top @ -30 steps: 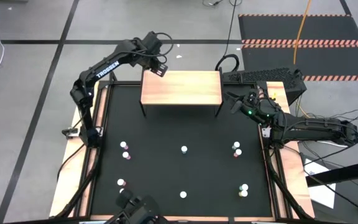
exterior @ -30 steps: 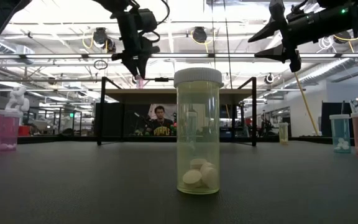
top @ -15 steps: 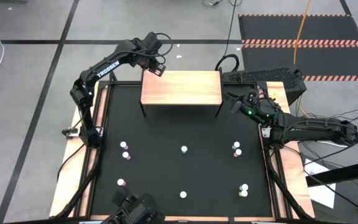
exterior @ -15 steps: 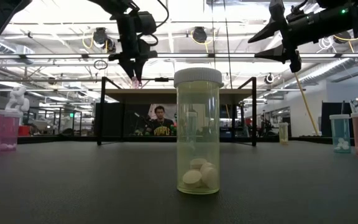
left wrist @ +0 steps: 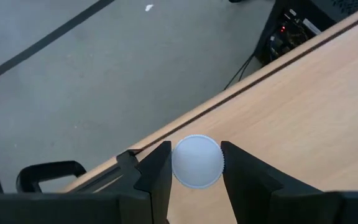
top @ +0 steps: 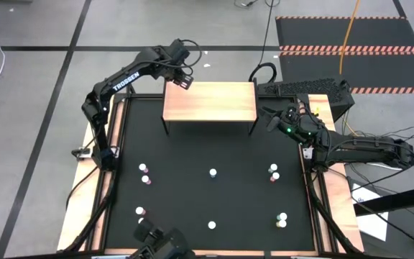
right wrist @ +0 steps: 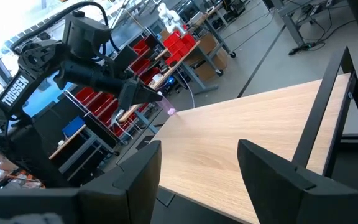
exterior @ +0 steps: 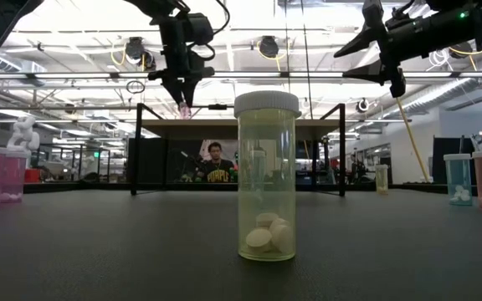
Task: Pick and place medicine bottles onto shelf by color
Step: Put the top violet pill bottle on the shelf
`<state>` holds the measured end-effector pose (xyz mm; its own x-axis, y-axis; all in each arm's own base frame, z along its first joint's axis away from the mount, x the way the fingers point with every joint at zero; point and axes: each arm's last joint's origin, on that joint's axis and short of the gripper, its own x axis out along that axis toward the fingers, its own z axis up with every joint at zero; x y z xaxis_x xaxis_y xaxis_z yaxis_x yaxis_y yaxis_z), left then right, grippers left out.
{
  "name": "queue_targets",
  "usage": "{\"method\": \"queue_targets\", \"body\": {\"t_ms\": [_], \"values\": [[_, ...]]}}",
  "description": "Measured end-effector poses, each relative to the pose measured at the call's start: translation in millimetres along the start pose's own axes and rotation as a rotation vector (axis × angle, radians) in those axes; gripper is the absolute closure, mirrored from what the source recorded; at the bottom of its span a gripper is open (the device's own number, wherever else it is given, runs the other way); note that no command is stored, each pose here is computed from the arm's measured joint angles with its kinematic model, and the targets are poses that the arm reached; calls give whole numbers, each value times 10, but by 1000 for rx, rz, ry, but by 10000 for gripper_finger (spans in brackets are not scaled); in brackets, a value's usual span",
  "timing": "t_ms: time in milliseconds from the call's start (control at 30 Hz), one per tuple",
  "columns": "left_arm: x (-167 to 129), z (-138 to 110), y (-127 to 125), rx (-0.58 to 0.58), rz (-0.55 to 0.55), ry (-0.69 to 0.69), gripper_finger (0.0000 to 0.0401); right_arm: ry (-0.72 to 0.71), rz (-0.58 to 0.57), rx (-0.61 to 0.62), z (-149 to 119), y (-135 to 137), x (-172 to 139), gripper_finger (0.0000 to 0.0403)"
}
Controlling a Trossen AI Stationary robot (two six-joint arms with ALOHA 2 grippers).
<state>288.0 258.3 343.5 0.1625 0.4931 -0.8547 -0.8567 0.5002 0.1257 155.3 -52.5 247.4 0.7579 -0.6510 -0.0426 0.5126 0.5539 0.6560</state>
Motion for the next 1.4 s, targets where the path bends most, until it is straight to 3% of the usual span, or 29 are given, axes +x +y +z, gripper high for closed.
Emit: {"method": "queue_targets", "body": {"t_ms": [933,1400], "values": [[134,-72,-78,-15,-5,12,267,19,23,0,-11,16,-8,195],[-42,-73,29,-13,-7,-22,158,17,22,3,-11,15,-8,195]]}}
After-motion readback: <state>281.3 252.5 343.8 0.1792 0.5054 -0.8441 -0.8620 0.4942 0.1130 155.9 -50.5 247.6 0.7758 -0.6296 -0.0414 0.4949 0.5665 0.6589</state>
